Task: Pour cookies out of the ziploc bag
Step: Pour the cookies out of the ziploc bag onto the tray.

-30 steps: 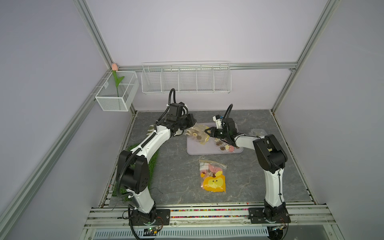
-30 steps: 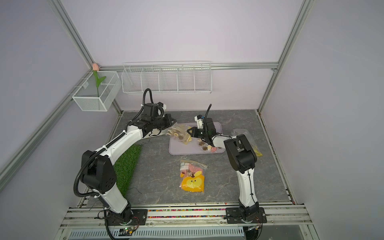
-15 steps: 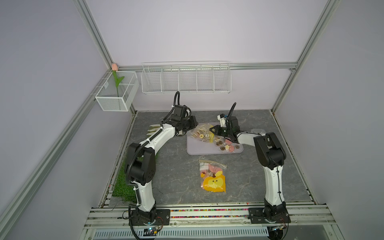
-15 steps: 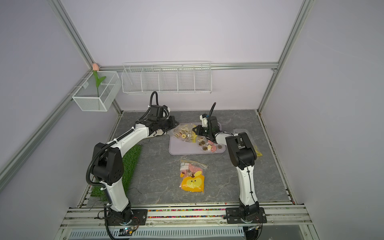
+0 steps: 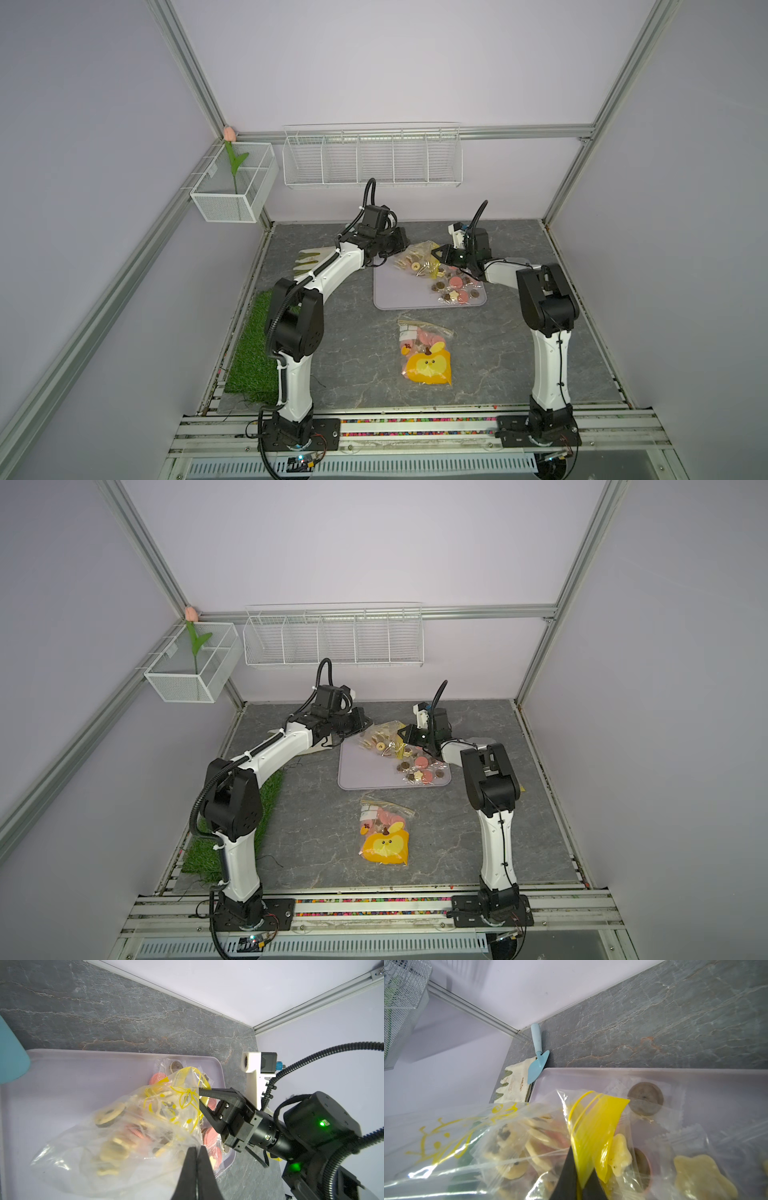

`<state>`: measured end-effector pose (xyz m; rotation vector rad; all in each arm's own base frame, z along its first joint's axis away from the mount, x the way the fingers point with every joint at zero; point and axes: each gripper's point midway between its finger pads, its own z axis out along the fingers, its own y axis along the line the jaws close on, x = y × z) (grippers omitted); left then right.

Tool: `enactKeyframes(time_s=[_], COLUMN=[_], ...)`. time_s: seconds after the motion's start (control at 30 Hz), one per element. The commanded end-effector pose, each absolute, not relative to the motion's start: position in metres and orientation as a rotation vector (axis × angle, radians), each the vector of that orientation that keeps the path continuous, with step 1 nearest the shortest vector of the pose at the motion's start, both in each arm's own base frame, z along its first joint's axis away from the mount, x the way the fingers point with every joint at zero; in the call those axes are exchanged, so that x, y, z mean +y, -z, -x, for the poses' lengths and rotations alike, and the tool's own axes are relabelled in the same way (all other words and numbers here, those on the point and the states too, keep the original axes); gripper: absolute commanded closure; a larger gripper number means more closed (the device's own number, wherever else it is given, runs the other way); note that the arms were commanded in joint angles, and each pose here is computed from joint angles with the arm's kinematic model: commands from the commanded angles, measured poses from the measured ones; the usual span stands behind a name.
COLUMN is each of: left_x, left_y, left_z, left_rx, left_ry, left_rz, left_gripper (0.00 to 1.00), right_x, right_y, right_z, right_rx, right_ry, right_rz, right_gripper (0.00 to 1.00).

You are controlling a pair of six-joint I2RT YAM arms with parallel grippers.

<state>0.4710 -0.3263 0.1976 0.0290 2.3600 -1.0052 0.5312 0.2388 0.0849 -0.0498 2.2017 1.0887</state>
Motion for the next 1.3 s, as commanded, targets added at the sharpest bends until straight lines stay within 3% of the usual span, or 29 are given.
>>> enactKeyframes(time_s=[0.0, 0.6, 0.97, 1.27], left_x=[-0.331, -0.299, -0.287, -0.297], left_y=[-0.221, -0.263, -0.263, -0.245], left_z=[-0.478, -0.45, -0.441, -0.44], left_rx=[2.308, 2.325, 2.343, 2.37], left_ry=[1.017, 0.861, 0.795, 0.859], left_rz=[-0.033, -0.085, -0.094, -0.081], left_gripper=[1.0, 1.0, 1.0, 1.0], right_x=[0.218, 0.279, 0.313, 0.294], right_y=[-0.081, -0.132, -0.107, -0.088], right_z=[-0.538, -0.469, -0.455, -0.46], right_rx=[2.219, 2.12, 2.2, 2.267], right_ry=[-1.0, -1.406, -1.383, -1.258], right_rz=[0.012, 0.215, 0.276, 0.205], right_gripper=[0.93, 0.93, 0.93, 0.93])
